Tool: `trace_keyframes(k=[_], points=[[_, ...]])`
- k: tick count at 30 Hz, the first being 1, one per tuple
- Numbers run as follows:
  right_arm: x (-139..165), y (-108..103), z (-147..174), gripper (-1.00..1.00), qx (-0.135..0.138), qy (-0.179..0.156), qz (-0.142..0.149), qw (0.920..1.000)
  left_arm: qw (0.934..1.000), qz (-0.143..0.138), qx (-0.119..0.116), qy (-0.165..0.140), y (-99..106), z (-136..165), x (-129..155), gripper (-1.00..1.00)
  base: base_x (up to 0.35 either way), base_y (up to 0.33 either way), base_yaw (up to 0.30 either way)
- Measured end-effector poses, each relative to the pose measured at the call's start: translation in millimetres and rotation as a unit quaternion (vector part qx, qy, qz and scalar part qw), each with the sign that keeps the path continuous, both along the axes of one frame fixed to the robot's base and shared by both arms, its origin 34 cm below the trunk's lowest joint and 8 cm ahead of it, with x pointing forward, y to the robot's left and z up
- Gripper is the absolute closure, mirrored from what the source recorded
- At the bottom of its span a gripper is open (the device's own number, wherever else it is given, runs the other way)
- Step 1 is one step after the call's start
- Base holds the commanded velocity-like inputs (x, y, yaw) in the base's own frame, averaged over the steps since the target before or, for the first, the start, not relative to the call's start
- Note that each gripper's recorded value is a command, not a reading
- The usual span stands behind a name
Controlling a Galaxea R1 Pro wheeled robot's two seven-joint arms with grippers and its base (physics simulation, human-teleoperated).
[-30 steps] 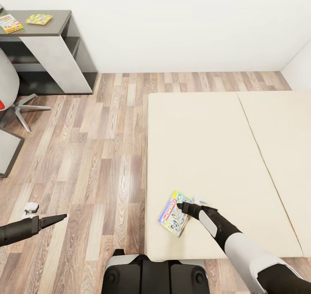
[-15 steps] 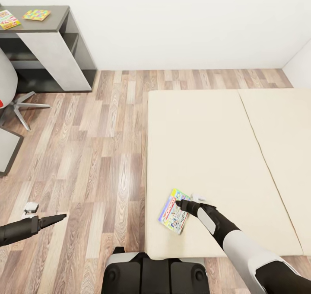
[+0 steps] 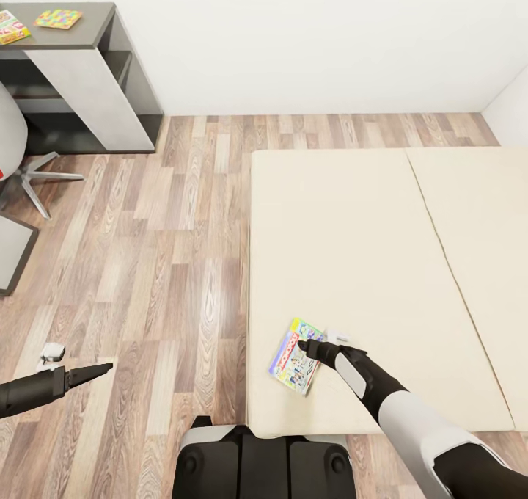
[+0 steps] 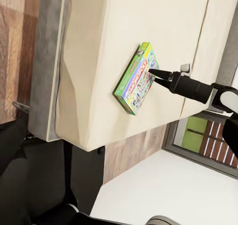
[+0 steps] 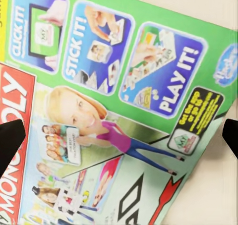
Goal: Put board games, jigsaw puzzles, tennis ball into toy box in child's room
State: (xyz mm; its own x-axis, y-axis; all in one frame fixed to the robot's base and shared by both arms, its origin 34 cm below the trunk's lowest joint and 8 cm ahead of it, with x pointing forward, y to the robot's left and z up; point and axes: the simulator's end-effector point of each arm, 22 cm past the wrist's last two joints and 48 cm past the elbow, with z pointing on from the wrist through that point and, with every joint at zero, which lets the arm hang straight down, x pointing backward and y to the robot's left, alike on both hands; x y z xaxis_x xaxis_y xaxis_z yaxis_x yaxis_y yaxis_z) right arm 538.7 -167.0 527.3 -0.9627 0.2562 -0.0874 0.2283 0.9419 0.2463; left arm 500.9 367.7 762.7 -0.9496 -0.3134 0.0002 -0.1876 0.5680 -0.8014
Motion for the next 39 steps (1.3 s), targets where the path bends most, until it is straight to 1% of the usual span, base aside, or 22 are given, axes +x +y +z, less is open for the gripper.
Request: trace_keyframes(k=[5, 19, 21, 25, 27, 32, 39], points=[[0.1, -1.8, -0.3, -1.00, -0.001, 0.000, 0.000, 1.0000, 1.0000, 0.000, 0.000, 0.000, -0.5, -0.3, -0.2, -1.00, 0.000, 0.000, 0.000], [0.3, 6.6, 0.8, -1.00, 0.003, -0.002, 0.006, 1.0000, 1.0000, 0.000, -0.001, 0.001, -0.8, -0.4, -0.3, -1.00, 0.000, 0.000, 0.000], [0.3, 12.7, 1.6, -1.00, 0.008, -0.002, 0.006, 1.0000, 1.0000, 0.000, -0.001, 0.001, -0.8, -0.4, -0.5, -1.00, 0.000, 0.000, 0.000], [-0.3, 39.1, 5.3, -1.00, 0.024, -0.002, 0.011, 0.9997, 1.0000, 0.000, -0.001, 0.000, -0.6, -0.3, -0.3, -1.00, 0.000, 0.000, 0.000], [-0.7, 47.6, 6.7, -1.00, 0.028, -0.003, 0.016, 0.9995, 1.0000, 0.000, -0.001, 0.000, -0.7, -0.4, -0.3, -1.00, 0.000, 0.000, 0.000], [-1.1, 54.1, 7.7, -1.00, 0.029, -0.005, 0.025, 0.9992, 1.0000, 0.000, 0.000, 0.000, -0.2, -0.2, -0.2, -1.00, 0.000, 0.000, 0.000], [-1.2, 56.2, 8.0, -1.00, 0.030, -0.005, 0.028, 0.9991, 1.0000, 0.000, 0.000, 0.000, -0.4, -0.3, -0.3, -1.00, 0.000, 0.000, 0.000]])
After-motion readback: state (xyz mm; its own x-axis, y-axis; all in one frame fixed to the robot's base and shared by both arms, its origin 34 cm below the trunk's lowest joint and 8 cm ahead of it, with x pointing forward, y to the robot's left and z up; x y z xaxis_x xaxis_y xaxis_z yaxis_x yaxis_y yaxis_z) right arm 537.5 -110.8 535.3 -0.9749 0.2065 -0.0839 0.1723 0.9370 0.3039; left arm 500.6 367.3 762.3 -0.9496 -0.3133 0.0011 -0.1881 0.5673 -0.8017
